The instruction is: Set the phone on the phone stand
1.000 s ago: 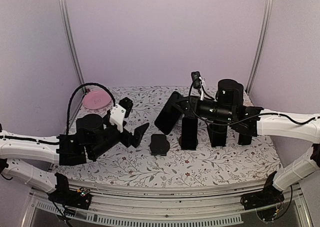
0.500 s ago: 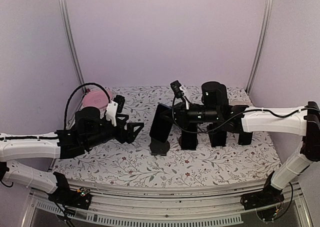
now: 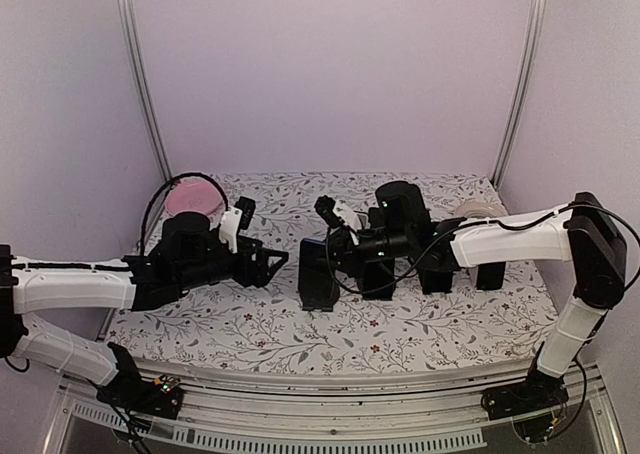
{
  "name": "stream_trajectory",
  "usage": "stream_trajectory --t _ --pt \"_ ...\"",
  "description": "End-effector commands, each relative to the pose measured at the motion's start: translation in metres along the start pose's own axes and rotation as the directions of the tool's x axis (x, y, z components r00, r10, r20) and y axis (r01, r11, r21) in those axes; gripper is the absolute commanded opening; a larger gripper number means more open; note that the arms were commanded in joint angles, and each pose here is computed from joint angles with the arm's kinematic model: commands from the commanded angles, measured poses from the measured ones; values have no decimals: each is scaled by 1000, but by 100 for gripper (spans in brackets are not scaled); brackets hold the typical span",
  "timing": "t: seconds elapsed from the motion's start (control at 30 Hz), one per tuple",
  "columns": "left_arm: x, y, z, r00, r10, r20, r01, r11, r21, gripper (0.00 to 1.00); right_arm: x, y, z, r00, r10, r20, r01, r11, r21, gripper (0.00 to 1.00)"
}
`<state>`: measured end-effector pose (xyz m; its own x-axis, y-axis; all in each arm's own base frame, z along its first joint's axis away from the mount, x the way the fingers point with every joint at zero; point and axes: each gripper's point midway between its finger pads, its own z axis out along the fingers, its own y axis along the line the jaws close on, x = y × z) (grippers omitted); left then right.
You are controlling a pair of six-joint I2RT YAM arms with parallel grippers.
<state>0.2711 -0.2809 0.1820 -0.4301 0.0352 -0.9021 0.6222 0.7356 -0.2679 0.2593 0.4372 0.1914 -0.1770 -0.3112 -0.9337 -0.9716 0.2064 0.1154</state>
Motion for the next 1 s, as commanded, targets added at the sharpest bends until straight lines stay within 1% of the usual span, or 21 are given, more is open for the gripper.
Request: stream_trajectory --t 0.0,0.2,0.27,0.53,0.6,0.67,0.93,0.97 --pt "-4 1 7 1000 -22 11 22 999 49 83 -24 -1 1 986 -137 99 144 987 -71 2" --pt "-1 7 17 1000 -27 -5 27 997 67 82 -12 1 6 970 -215 114 228 967 -115 2" --pt "-1 8 19 1000 -31 -7 31 997 77 82 -6 -1 9 970 -218 105 230 965 -125 2" --pt "0 13 23 999 -33 -15 35 995 96 81 12 -4 17 975 -209 76 219 961 -170 2" --pt "2 14 22 999 -36 -18 37 995 97 81 17 -6 20 977 -207 51 212 961 -176 2" --pt "4 15 20 999 -37 -18 38 995 95 81 26 -10 21 981 -194 16 193 963 -186 2" --pt "10 18 13 999 -43 -18 45 995 91 81 45 -20 28 989 -141 -35 132 972 -193 2" --pt "9 17 12 999 -45 -16 46 995 91 81 41 -21 29 989 -141 -32 133 972 -192 3"
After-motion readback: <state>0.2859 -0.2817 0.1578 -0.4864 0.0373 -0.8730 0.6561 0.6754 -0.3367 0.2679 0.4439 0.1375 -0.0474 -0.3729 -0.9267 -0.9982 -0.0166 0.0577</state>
